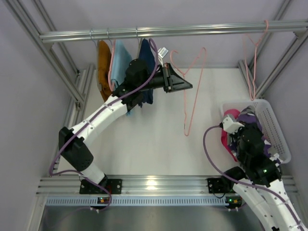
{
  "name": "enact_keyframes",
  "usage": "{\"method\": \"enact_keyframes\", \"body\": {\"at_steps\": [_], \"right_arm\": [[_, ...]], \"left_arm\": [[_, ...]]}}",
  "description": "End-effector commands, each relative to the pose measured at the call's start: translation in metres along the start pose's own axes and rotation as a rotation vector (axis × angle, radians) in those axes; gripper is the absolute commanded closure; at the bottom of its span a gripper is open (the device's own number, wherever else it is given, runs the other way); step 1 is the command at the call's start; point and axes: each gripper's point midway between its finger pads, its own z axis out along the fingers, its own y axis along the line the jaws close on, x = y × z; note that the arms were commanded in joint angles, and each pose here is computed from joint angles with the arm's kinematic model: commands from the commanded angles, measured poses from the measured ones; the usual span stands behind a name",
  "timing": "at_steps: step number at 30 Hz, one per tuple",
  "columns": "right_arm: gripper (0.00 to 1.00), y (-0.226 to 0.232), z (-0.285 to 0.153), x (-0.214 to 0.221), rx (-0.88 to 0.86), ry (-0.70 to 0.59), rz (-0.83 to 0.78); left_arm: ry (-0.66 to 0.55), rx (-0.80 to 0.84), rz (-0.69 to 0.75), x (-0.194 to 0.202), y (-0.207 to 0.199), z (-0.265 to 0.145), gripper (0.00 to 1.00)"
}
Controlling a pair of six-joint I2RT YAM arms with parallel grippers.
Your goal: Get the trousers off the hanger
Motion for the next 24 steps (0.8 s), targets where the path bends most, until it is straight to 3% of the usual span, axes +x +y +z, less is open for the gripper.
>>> {"method": "enact_keyframes", "body": {"at_steps": [1,2,3,5,6,9,12,16,18,24], "right_arm": [[0.97,-0.008,0.011,-0.028,0.067,-0.115,0.137],[0.90,0.002,0.015,-0.029,0.040,-0.108,0.136],[0.70,0.013,0.017,-0.026,-0.008,-0.093,0.113],[0.49,0.019,0.014,-0.029,-0.058,-0.106,0.161],[0.29,0.019,0.010,-0.029,-0.076,-0.114,0.176],[0.09,-0.009,-0.020,-0.036,-0.098,-0.204,0.302],[0.04,-0.052,-0.065,-0.053,-0.136,-0.377,0.458],[0.06,-0.100,-0.117,-0.075,-0.205,-0.547,0.658],[0.15,-0.120,-0.138,-0.088,-0.219,-0.638,0.715],[0.30,-0.100,-0.172,-0.179,-0.661,-0.916,0.925]], "left_arm": [[-0.050,0.108,0.101,-0.019,-0.051,-0.010,1.00],[-0.054,0.107,0.109,-0.019,-0.052,-0.011,1.00],[-0.053,0.103,0.122,-0.019,-0.052,-0.011,1.00],[-0.053,0.093,0.136,-0.018,-0.053,-0.015,1.00],[-0.055,0.091,0.148,-0.018,-0.054,-0.016,1.00],[-0.051,0.078,0.149,-0.015,-0.050,-0.018,1.00],[-0.046,0.063,0.147,-0.012,-0.044,-0.017,1.00],[-0.046,0.030,0.151,-0.012,-0.033,-0.015,1.00],[-0.054,0.005,0.153,-0.013,-0.027,-0.014,1.00],[-0.119,-0.149,0.104,-0.023,0.002,-0.009,1.00]]}}
